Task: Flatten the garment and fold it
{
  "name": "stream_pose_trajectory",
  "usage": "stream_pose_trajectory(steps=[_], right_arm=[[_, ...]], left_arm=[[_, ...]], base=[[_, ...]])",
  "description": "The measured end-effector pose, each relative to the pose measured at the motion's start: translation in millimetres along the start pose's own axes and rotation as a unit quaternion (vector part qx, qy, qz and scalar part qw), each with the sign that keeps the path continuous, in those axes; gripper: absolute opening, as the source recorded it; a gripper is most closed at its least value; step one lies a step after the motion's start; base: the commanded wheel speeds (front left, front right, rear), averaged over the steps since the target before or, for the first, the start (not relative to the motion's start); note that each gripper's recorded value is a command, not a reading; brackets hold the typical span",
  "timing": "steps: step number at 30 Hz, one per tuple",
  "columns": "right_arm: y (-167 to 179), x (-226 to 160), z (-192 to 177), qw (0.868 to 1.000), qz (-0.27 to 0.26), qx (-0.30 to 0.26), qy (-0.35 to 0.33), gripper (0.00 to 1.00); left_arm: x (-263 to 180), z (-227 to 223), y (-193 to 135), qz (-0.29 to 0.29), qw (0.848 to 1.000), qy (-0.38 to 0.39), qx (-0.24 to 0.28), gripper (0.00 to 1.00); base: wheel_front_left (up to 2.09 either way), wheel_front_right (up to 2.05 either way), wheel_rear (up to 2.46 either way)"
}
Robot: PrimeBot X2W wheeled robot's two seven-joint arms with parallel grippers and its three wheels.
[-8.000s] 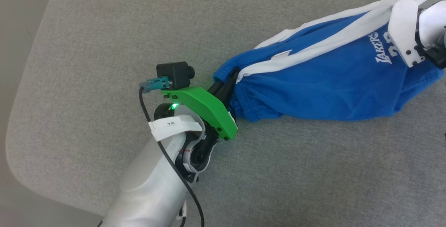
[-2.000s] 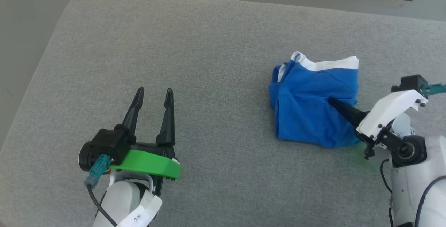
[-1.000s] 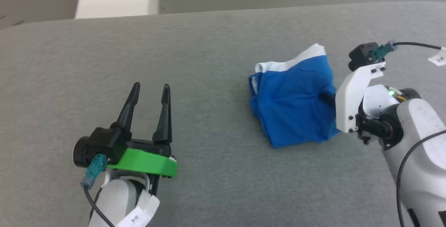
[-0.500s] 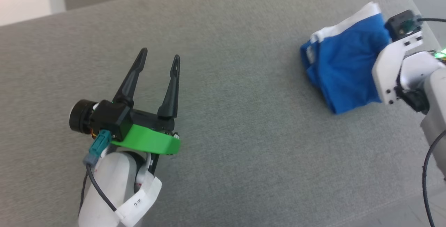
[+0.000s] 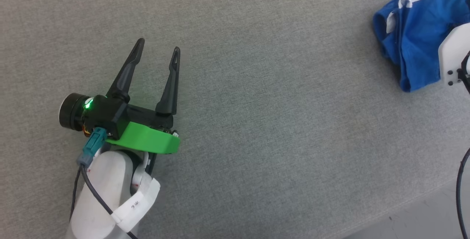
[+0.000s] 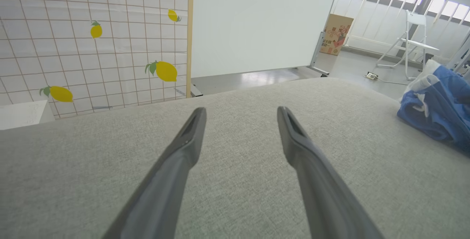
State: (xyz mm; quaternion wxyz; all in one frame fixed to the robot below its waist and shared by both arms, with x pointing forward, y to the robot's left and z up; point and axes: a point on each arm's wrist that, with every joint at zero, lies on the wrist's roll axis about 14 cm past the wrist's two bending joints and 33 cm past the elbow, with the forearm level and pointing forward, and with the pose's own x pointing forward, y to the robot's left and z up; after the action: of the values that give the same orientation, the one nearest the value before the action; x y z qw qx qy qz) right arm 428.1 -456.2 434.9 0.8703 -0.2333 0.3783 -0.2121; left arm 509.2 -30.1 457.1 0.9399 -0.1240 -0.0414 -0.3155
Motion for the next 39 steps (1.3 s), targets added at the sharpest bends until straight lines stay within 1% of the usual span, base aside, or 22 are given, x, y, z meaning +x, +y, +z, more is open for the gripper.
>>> stream_pose_trajectory(steps=[4,7,10,11,12,15,18,22,25,26,29,32,35,39], right_arm=[[-6.4,-5.0,13.3,0.999,-0.01,-0.005,-0.044,1.0],[-11.1,-13.1,13.0,0.997,-0.015,0.011,-0.073,1.0],[-6.8,-24.4,24.4,0.99,-0.007,0.049,-0.13,1.0],[0.2,-30.4,33.1,0.985,0.002,0.068,-0.158,1.0],[9.8,-39.9,46.3,0.976,0.015,0.093,-0.197,1.0],[22.9,-59.7,66.0,0.956,0.036,0.131,-0.259,1.0],[36.3,-81.7,83.2,0.933,0.059,0.163,-0.315,1.0],[62.0,-114.6,103.1,0.901,0.101,0.187,-0.378,1.0],[78.2,-146.3,114.5,0.874,0.129,0.203,-0.422,1.0],[93.6,-171.0,116.8,0.856,0.152,0.214,-0.445,1.0],[109.7,-191.7,116.3,0.842,0.174,0.227,-0.457,1.0],[125.1,-207.7,113.4,0.833,0.194,0.239,-0.46,1.0],[135.3,-219.3,108.1,0.829,0.206,0.244,-0.46,1.0],[142.0,-229.1,97.3,0.83,0.211,0.244,-0.456,1.0]], left_arm=[[-3.7,9.0,-0.6,0.013,1.0,-0.006,-0.007,1.0],[-12.5,14.0,-0.9,0.026,1.0,-0.002,-0.012,1.0],[-26.6,20.1,2.1,0.045,0.999,0.003,-0.012,1.0],[-33.3,25.0,4.4,0.055,0.998,0.002,-0.01,1.0],[-42.8,32.4,8.2,0.069,0.998,0.0,-0.008,1.0],[-60.4,45.0,14.3,0.095,0.995,-0.004,-0.005,1.0],[-77.5,57.2,19.3,0.117,0.993,-0.01,-0.001,1.0],[-100.7,75.3,29.1,0.151,0.988,-0.023,0.01,1.0],[-119.7,87.9,33.2,0.171,0.985,-0.031,0.021,1.0],[-137.8,98.2,37.1,0.192,0.98,-0.039,0.03,1.0],[-154.2,107.8,39.9,0.208,0.976,-0.047,0.039,1.0],[-168.0,116.2,41.3,0.223,0.972,-0.056,0.043,1.0],[-179.7,121.6,40.4,0.232,0.97,-0.062,0.046,1.0],[-191.8,127.8,39.2,0.242,0.966,-0.069,0.051,1.0]], base=[[0.0,0.0,0.0],[0.0,0.0,0.0],[0.0,0.0,0.0],[0.0,0.0,0.0],[0.0,0.0,0.0],[0.0,0.0,0.0],[0.0,0.0,0.0],[0.0,0.0,0.0],[0.0,0.0,0.0],[0.0,0.0,0.0],[0.0,0.0,0.0],[0.0,0.0,0.0],[0.0,0.0,0.0],[0.0,0.0,0.0]])
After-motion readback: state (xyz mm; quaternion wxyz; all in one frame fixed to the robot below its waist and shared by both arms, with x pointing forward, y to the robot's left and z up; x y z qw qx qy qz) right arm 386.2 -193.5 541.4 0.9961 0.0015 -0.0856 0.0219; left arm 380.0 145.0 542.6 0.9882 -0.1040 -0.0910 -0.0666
